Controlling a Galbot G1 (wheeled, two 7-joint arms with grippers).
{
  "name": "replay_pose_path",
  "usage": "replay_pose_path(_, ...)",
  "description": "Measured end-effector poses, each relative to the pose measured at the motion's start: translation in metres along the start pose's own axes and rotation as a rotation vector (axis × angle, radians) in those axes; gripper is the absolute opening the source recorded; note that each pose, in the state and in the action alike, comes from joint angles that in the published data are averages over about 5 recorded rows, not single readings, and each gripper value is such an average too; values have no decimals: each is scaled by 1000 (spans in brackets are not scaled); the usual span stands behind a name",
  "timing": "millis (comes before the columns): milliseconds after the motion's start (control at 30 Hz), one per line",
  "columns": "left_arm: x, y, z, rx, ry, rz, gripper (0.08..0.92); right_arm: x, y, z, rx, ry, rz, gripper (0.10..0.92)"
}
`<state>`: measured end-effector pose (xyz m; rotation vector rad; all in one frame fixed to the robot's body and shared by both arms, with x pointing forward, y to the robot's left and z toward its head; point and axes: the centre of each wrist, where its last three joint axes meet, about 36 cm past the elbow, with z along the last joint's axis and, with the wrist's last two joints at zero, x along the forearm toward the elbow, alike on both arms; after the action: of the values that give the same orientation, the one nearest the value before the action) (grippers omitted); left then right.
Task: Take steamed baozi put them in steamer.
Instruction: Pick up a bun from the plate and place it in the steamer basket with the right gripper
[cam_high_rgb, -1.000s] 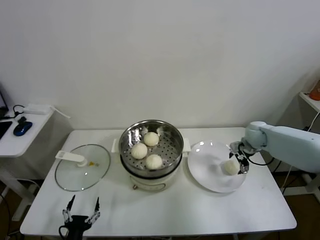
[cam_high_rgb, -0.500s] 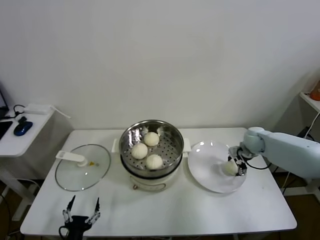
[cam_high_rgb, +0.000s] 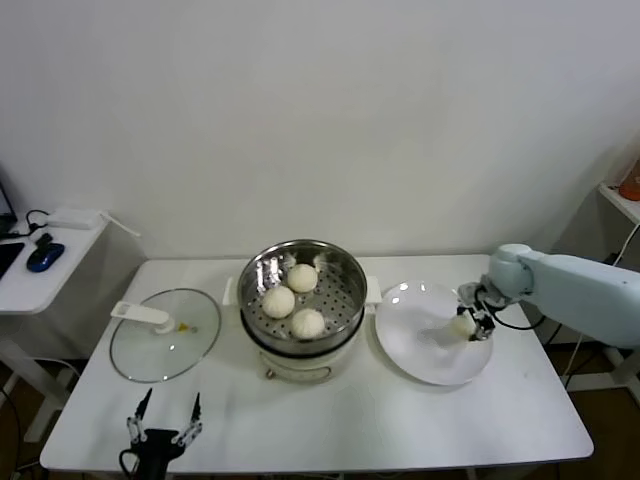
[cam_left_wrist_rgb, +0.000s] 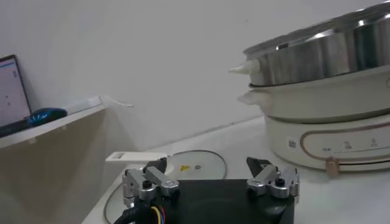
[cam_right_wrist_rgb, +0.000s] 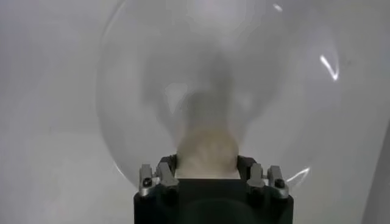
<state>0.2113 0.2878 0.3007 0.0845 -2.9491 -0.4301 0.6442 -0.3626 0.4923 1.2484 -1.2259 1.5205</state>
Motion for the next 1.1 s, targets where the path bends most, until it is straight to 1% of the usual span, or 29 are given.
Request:
replay_pose_path(167,-1,0,-1,-1,-5,7,823,43,-18,-11,-9,-14,17,653)
replay_pose_path(300,-2,0,-2,0,-9,14,823,89,-34,-28,-14,-32,36,653)
replay_pose_path(500,-3,-3,-4,5,-18,27,823,163,-49,-65,-28,-90,77,653)
replay_pose_path(633,-4,-5,-7,7,-26,36,823,196,-52,-94,-37,-132,94,651)
replay_pose_path(867,-4,-3,-10,5,-31,38,823,224,-59,-142,-47,-179,114,652)
replay_pose_path(1100,-6,-1,-12,6,-33,34,823,220,-68,-187,-35,-203,114,653)
